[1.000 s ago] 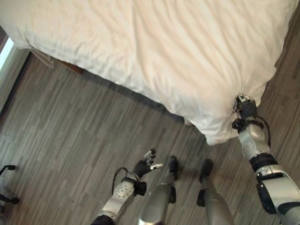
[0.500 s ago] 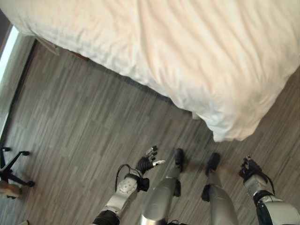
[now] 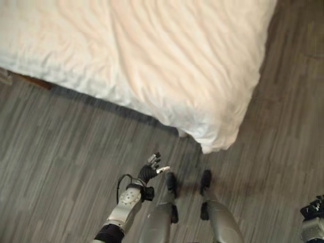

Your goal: Making the bed.

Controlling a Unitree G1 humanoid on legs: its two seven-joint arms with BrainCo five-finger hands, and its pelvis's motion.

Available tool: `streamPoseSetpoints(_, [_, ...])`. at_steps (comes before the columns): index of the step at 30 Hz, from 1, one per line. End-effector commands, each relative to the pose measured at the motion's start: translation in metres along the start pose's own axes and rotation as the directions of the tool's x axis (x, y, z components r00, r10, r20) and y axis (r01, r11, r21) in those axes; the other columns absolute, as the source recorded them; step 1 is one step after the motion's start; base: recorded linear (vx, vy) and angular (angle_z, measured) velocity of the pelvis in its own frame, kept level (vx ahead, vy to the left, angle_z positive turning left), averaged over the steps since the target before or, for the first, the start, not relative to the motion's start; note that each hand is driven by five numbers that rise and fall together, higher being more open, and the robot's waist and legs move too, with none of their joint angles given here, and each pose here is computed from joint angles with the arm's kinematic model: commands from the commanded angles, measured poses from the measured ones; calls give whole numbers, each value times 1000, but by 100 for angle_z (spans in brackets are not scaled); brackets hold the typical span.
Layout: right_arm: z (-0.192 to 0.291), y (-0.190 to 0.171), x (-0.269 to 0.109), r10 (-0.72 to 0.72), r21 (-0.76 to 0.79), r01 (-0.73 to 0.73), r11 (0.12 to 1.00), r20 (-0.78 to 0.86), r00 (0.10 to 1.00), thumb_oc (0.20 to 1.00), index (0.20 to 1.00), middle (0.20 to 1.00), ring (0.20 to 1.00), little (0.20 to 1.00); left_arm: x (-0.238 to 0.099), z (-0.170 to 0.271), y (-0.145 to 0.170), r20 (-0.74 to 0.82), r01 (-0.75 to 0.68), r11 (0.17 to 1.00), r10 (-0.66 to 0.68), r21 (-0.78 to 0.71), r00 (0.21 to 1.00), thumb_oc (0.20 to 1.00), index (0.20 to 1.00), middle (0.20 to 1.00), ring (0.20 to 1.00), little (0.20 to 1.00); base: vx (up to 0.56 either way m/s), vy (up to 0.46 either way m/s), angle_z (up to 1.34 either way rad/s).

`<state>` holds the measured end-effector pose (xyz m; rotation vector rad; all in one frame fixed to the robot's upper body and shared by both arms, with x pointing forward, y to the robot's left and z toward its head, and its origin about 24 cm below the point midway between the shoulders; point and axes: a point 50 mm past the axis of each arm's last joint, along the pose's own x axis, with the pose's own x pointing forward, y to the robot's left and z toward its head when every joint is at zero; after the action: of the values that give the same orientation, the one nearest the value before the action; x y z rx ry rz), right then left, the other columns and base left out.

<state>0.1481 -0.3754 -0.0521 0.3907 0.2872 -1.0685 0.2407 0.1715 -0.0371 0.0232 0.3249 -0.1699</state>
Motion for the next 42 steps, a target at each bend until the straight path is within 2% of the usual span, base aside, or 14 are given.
streamPoseSetpoints(1, [9,16,-5,133,-149,-120,982,80,988,200,200,200,200,200,-7,-14,1,-32,0,1000,1,21,999,1000,1000,1000,1000,1000,-4,-6,-20])
streamPoseSetpoints(2, [7,30,-11,212,-184,-194,963,83,974,300,300,300,300,300,-10,-16,2,-43,-2,1000,3,20,999,1000,1000,1000,1000,1000,-4,-9,-16])
streamPoseSetpoints(3, [5,37,-15,259,-192,-241,951,76,963,790,790,790,790,790,-12,-18,4,-49,-6,1000,7,16,999,1000,1000,1000,1000,1000,0,-12,-8])
streamPoseSetpoints(4, [0,43,-19,303,-199,-287,937,55,952,1000,1000,1000,1000,1000,-14,-20,5,-57,-8,1000,9,14,998,1000,1000,1000,1000,1000,-7,-12,-6])
streamPoseSetpoints(7, [-14,88,-54,564,-257,-541,801,17,826,1000,1000,1000,1000,1000,-20,-29,9,-90,-26,1000,27,9,996,1000,1000,1000,1000,1000,26,6,-2])
streamPoseSetpoints(11, [-23,95,-67,624,-291,-601,744,-17,781,1000,1000,1000,1000,1000,-24,-32,10,-92,-45,999,44,-8,995,1000,1000,1000,1000,1000,0,0,0])
streamPoseSetpoints(16, [-32,128,-100,766,-285,-743,605,-46,641,1000,1000,1000,1000,1000,-17,-19,19,-39,-109,994,109,-1,993,1000,1000,1000,1000,1000,-191,-8,-37])
streamPoseSetpoints(22, [-40,115,-99,707,-242,-696,676,-56,705,1000,1000,1000,1000,1000,-18,-13,35,-17,-168,986,168,-7,986,1000,1000,1000,1000,1000,-101,-264,-44])
streamPoseSetpoints(25, [-40,123,-99,667,-26,-667,744,-19,745,1000,1000,1000,1000,1000,-22,-15,38,-18,-192,981,191,-25,981,1000,1000,1000,1000,1000,-157,-367,-3])
streamPoseSetpoints(27, [-41,139,-107,705,65,-703,709,-16,709,1000,1000,1000,1000,1000,-26,-16,44,-25,-236,969,234,-70,972,1000,1000,1000,1000,1000,-223,-504,-34])
streamPoseSetpoints(29, [-34,151,-113,762,63,-760,646,2,648,1000,1000,1000,1000,1000,-30,-16,54,-29,-299,945,298,-134,954,1000,1000,1000,1000,1000,-291,-797,-61])
streamPoseSetpoints(32, [-33,144,-110,774,29,-774,633,-18,632,1000,1000,1000,1000,1000,-30,-21,53,-48,-316,937,312,-152,949,1000,1000,1000,1000,1000,-201,-600,-51])
streamPoseSetpoints(35, [-33,134,-100,763,-64,-765,641,-58,644,1000,1000,1000,1000,1000,-28,-31,37,-82,-287,939,276,-189,958,1000,1000,1000,1000,1000,-146,-425,7])
streamPoseSetpoints(42, [-61,98,-100,723,-64,-748,661,-212,657,1000,1000,1000,1000,1000,-40,-45,22,-118,-194,964,175,-180,978,1000,1000,1000,1000,1000,-44,-309,-56])
